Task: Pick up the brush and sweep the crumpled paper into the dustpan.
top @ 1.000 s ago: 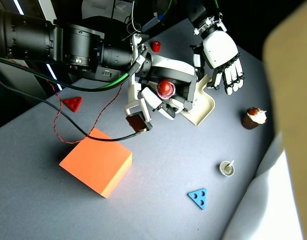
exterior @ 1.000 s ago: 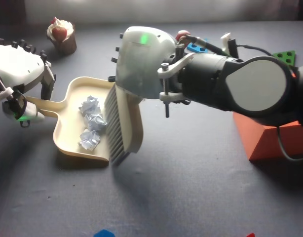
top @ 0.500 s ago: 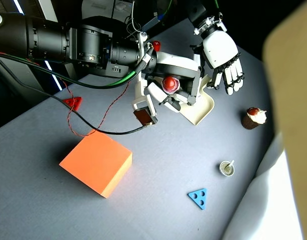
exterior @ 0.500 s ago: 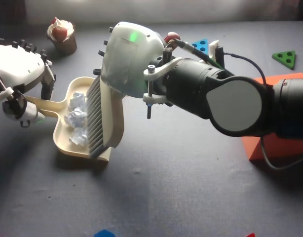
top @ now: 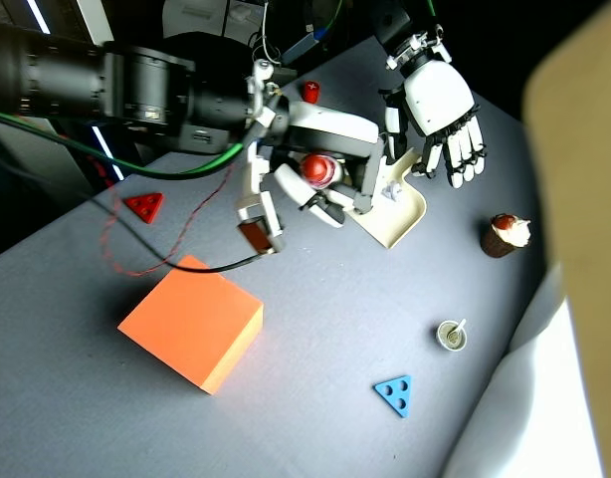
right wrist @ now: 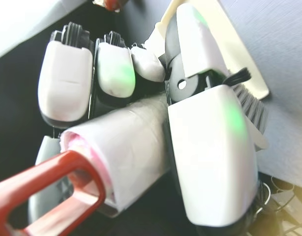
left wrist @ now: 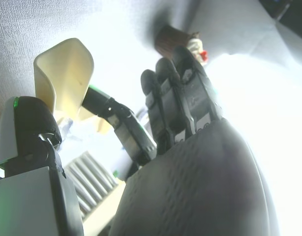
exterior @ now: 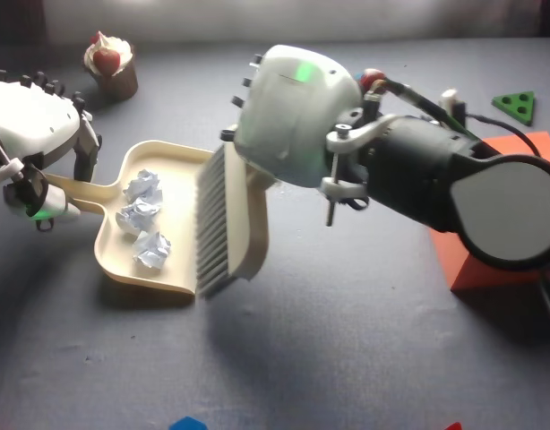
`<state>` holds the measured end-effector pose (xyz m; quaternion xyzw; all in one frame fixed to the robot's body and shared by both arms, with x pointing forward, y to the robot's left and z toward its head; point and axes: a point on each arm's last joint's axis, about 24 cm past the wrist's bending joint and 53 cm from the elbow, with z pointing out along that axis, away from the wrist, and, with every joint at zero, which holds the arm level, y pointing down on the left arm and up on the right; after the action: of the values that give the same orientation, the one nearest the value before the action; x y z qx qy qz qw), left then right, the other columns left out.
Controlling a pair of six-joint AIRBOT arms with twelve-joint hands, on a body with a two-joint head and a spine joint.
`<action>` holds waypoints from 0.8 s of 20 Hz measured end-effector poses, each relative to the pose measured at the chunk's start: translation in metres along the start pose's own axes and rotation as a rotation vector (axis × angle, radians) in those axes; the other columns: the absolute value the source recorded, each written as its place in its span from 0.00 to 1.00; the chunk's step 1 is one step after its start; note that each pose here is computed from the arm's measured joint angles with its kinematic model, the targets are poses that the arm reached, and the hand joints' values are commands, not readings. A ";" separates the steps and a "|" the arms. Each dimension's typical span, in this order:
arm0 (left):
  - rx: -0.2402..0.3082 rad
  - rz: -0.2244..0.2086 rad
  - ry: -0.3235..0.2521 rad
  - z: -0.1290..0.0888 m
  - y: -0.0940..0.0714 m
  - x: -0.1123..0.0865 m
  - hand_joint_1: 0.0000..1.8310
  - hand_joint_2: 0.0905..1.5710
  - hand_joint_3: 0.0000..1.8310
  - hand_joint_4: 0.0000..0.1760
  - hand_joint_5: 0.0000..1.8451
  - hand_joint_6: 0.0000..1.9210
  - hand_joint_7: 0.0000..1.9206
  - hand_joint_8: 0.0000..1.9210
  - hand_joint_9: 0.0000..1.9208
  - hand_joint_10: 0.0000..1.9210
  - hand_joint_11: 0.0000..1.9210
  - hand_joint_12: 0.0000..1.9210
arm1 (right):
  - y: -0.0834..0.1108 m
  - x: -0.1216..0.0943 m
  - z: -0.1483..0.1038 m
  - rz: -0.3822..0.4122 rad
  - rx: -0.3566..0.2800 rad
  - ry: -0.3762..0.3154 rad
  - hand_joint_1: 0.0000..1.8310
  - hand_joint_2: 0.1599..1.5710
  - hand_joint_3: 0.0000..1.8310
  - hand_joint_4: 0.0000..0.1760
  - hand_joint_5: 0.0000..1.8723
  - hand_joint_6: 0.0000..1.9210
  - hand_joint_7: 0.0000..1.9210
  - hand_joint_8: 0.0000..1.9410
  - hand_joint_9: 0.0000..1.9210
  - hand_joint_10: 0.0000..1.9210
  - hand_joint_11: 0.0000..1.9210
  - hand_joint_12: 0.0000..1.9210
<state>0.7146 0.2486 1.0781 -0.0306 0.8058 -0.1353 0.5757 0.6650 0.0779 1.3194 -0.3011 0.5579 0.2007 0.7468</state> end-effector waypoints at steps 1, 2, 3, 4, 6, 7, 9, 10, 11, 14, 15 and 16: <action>0.000 0.000 0.000 0.000 0.000 0.000 0.58 0.68 0.00 0.49 0.55 0.48 0.22 0.00 0.17 0.00 0.12 0.09 | -0.002 -0.001 -0.002 0.001 0.005 -0.001 0.73 0.74 0.00 0.00 0.43 0.86 0.62 1.00 0.74 1.00 0.82 1.00; 0.000 0.000 0.001 0.000 0.000 0.000 0.58 0.68 0.00 0.49 0.55 0.48 0.22 0.00 0.17 0.00 0.12 0.09 | -0.007 -0.003 -0.004 -0.003 0.016 -0.007 0.73 0.74 0.00 0.00 0.43 0.86 0.62 1.00 0.74 1.00 0.82 1.00; 0.000 0.000 0.000 0.000 0.000 0.000 0.58 0.68 0.00 0.51 0.55 0.48 0.22 0.00 0.18 0.00 0.13 0.10 | -0.014 -0.004 -0.007 -0.008 0.033 -0.012 0.74 0.73 0.00 0.00 0.43 0.83 0.63 1.00 0.74 1.00 0.82 1.00; 0.000 0.000 0.001 0.000 0.000 0.000 0.57 0.68 0.00 0.70 0.55 0.48 0.22 0.00 0.17 0.00 0.12 0.09 | -0.022 -0.003 -0.012 -0.012 0.051 -0.004 0.74 0.72 0.00 0.00 0.43 0.80 0.66 1.00 0.76 1.00 0.83 1.00; 0.001 0.002 -0.003 0.000 -0.001 -0.001 0.56 0.69 0.00 0.88 0.53 0.51 0.22 0.00 0.18 0.00 0.12 0.10 | -0.036 0.003 -0.022 -0.001 0.086 0.026 0.62 0.74 0.00 0.00 0.43 0.66 0.66 1.00 0.75 1.00 0.82 1.00; 0.003 0.003 -0.004 0.000 -0.002 -0.002 0.56 0.69 0.00 0.69 0.53 0.51 0.20 0.00 0.17 0.00 0.12 0.10 | -0.043 0.006 -0.032 -0.010 0.100 0.035 0.61 0.75 0.00 0.00 0.42 0.66 0.65 1.00 0.73 1.00 0.81 1.00; 0.004 0.002 -0.007 0.001 -0.002 -0.003 0.57 0.68 0.00 0.69 0.55 0.47 0.21 0.00 0.18 0.00 0.13 0.10 | -0.049 0.010 -0.047 -0.023 0.111 0.052 0.61 0.75 0.00 0.00 0.43 0.67 0.63 1.00 0.70 1.00 0.78 1.00; 0.004 0.002 -0.007 0.001 -0.002 -0.003 0.57 0.68 0.00 0.72 0.55 0.48 0.21 0.00 0.18 0.00 0.13 0.10 | -0.051 0.010 -0.050 -0.026 0.113 0.057 0.61 0.74 0.00 0.00 0.44 0.65 0.63 1.00 0.70 1.00 0.78 1.00; 0.005 0.002 -0.006 0.001 -0.003 -0.003 0.57 0.69 0.00 0.72 0.54 0.50 0.21 0.00 0.17 0.00 0.12 0.10 | -0.050 0.008 -0.055 -0.044 0.112 0.055 0.61 0.73 0.00 0.00 0.45 0.64 0.62 1.00 0.69 1.00 0.77 1.00; 0.005 0.002 -0.005 0.001 -0.003 -0.003 0.57 0.68 0.00 0.78 0.54 0.49 0.22 0.00 0.17 0.00 0.11 0.09 | -0.046 0.005 -0.061 -0.070 0.108 0.060 0.62 0.73 0.00 0.00 0.46 0.62 0.63 1.00 0.70 1.00 0.78 1.00; 0.005 0.001 -0.005 0.001 -0.003 -0.003 0.57 0.68 0.00 0.79 0.55 0.49 0.22 0.00 0.17 0.00 0.11 0.09 | -0.044 0.007 -0.063 -0.068 0.105 0.068 0.62 0.72 0.00 0.00 0.46 0.62 0.63 1.00 0.70 1.00 0.78 1.00; 0.005 0.001 -0.005 0.001 -0.003 -0.003 0.57 0.68 0.00 0.79 0.55 0.49 0.22 0.00 0.17 0.00 0.11 0.09 | -0.043 0.006 -0.064 -0.072 0.103 0.069 0.62 0.72 0.00 0.00 0.46 0.62 0.63 1.00 0.70 1.00 0.78 1.00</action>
<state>0.7159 0.2465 1.0812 -0.0290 0.8042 -0.1369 0.5777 0.6489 0.0030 1.3106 -0.2890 0.5818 0.1342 0.7484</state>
